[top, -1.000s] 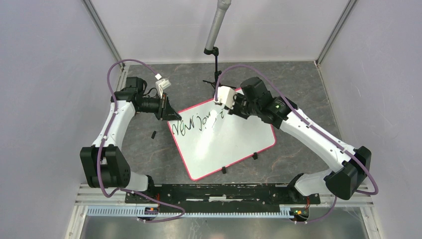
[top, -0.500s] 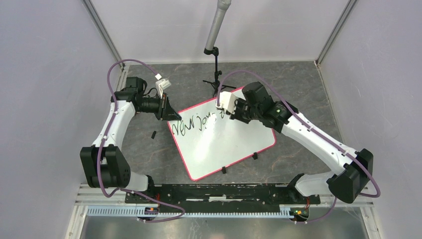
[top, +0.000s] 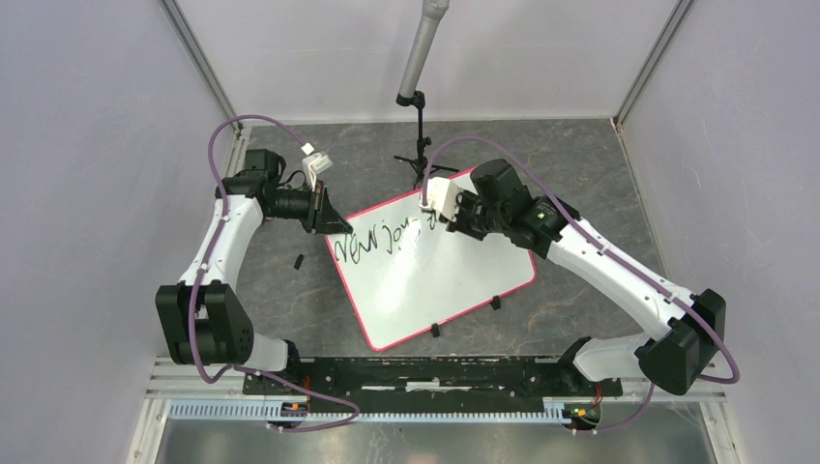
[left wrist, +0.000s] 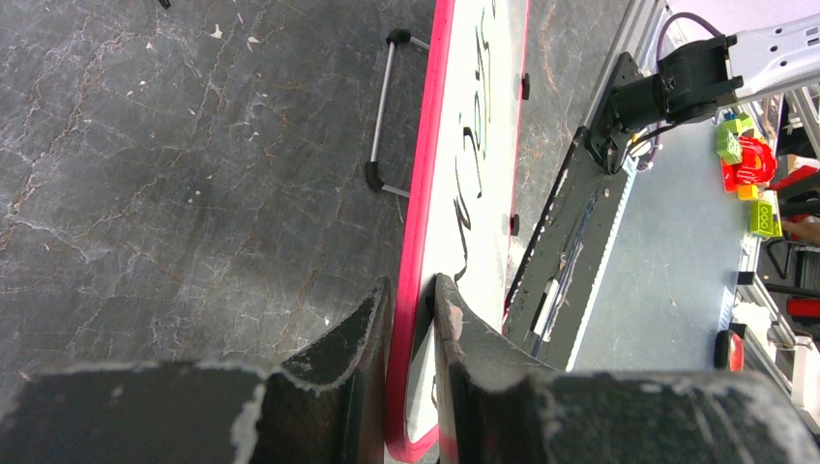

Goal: Write a sentence on the whiteboard

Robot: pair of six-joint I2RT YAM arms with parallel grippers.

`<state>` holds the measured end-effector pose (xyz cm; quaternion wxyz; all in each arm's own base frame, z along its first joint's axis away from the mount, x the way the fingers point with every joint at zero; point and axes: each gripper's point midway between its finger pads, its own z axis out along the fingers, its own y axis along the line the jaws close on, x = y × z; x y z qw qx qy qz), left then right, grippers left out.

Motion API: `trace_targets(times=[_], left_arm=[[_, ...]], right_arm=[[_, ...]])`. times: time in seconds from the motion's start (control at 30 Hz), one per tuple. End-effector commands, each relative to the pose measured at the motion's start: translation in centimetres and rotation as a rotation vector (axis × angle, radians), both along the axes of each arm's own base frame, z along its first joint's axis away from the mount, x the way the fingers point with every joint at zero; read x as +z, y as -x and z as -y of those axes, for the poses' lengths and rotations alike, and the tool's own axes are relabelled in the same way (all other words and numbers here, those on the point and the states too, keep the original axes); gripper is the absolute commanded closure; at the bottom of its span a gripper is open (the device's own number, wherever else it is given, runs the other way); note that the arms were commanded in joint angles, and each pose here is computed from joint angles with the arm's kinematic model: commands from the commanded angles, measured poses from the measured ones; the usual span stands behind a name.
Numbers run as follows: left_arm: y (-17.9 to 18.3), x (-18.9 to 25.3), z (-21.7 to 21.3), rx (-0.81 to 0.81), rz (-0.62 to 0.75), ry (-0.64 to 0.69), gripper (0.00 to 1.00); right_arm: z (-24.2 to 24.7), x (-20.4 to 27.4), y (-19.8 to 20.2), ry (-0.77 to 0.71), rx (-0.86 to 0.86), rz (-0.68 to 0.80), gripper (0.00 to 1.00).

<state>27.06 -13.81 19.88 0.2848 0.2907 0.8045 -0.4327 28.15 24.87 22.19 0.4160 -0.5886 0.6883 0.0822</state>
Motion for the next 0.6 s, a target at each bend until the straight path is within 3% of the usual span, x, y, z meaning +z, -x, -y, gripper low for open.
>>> trace_targets(times=[0.0,0.57], left_arm=[[0.3,-1.3,0.0,0.008,-0.030,-0.064,0.97],[0.2,-1.3,0.0,0.008,-0.030,-0.065,0.98]], right_arm=[[0.0,2.4,-2.0,-0.031,-0.062,0.074,1.00],[1.6,1.1,-1.7,0.000,-0.080,0.047,1.00]])
